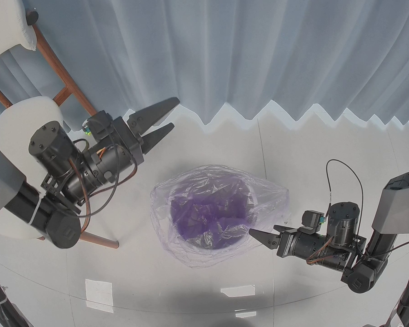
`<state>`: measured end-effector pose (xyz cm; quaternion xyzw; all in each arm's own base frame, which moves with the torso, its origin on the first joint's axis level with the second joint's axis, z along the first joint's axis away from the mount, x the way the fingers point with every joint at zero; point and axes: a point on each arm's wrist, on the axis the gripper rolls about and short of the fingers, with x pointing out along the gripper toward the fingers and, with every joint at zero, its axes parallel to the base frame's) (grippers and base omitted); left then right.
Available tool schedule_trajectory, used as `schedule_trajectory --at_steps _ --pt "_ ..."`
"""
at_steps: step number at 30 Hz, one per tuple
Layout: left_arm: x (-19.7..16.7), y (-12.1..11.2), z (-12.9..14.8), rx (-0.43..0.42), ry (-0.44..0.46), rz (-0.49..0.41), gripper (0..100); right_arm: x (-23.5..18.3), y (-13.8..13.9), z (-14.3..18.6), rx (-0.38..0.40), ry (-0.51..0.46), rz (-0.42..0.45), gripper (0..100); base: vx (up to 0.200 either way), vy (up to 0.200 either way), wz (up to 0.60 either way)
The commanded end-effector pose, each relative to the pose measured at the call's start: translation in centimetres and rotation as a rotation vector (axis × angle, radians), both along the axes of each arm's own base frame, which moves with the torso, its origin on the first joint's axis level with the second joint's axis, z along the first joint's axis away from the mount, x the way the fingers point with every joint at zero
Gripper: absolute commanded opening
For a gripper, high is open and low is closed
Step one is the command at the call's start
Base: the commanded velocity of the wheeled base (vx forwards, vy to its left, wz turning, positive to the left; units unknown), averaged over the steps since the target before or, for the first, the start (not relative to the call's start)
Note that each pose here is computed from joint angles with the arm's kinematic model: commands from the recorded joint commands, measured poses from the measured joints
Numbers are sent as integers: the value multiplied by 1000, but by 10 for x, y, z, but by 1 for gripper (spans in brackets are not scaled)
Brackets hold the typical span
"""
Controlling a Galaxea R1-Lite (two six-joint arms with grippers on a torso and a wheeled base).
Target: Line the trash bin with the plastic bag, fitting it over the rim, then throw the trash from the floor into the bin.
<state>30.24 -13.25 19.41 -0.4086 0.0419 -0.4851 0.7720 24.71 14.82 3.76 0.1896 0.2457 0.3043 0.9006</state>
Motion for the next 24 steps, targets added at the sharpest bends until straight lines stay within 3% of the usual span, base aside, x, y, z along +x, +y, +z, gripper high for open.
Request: schedule_trajectory --at_steps 1,4,7,11,13,17,24 --pt "54 11 -49 65 79 0 100 0 1 2 4 -7 3 100 0 0 0" --pt "59 18 -60 110 133 25 100 0 2 2 10 -18 5 100 0 0 0" --pt "61 17 -75 252 162 53 100 0 2 0 8 -18 5 100 0 0 0" --pt "71 18 -107 536 23 130 100 1 2 -1 8 -17 7 100 0 0 0" --pt "80 16 -121 618 -25 210 100 1 2 1 11 -23 5 100 0 0 0" --pt "90 14 -134 649 -33 297 100 1 3 -1 9 -19 8 100 0 0 0" --pt "93 13 -154 700 -5 309 100 1 3 -2 6 -15 8 100 0 0 0"
